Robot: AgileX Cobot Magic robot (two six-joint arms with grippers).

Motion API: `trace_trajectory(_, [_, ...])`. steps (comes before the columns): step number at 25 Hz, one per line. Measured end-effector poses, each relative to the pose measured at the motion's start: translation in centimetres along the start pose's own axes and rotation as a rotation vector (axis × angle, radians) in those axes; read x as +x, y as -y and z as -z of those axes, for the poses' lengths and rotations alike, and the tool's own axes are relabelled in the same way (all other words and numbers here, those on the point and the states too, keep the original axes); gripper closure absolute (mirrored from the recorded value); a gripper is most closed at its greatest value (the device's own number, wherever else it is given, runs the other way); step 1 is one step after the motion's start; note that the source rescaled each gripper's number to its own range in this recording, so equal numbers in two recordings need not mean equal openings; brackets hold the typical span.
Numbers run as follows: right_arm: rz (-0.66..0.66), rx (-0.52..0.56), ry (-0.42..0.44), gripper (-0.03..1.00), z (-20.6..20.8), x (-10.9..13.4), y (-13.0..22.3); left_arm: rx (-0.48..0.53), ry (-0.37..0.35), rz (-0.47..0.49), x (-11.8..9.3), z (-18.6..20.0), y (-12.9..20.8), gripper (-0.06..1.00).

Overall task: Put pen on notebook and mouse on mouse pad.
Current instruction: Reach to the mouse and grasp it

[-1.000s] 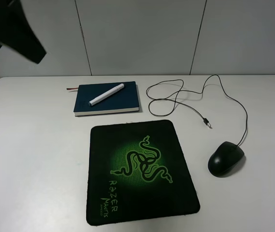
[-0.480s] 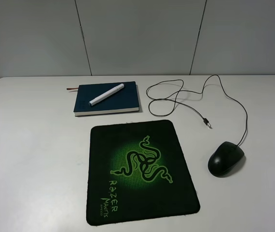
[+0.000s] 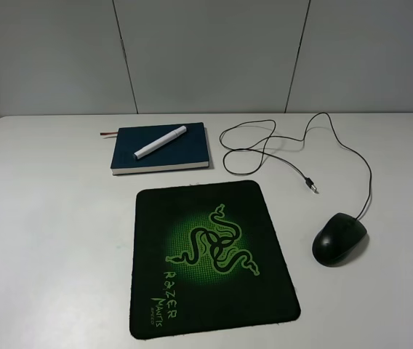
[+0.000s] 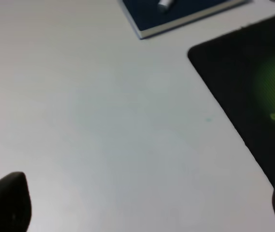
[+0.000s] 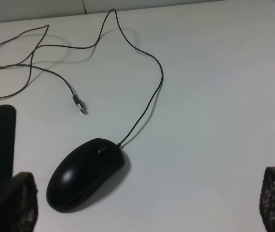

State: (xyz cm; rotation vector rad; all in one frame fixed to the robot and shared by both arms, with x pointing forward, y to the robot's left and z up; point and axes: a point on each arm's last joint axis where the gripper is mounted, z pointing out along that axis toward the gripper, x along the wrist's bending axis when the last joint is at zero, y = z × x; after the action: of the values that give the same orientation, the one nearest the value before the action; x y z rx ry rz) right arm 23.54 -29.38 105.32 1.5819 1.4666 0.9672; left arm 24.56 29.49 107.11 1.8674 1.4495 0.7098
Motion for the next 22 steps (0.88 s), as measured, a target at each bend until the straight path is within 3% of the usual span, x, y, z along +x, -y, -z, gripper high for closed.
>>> trace_trajectory(8, [0.000, 0.000, 0.000, -0.03, 0.0, 0.0, 0.0, -0.050, -0.065, 0.074, -0.3, -0.8, 3.4, -0.06])
trace_trajectory(22, [-0.001, 0.000, -0.002, -0.03, 0.0, 0.0, 0.0, -0.072, -0.068, 0.072, -0.4, -0.6, 3.6, -0.06])
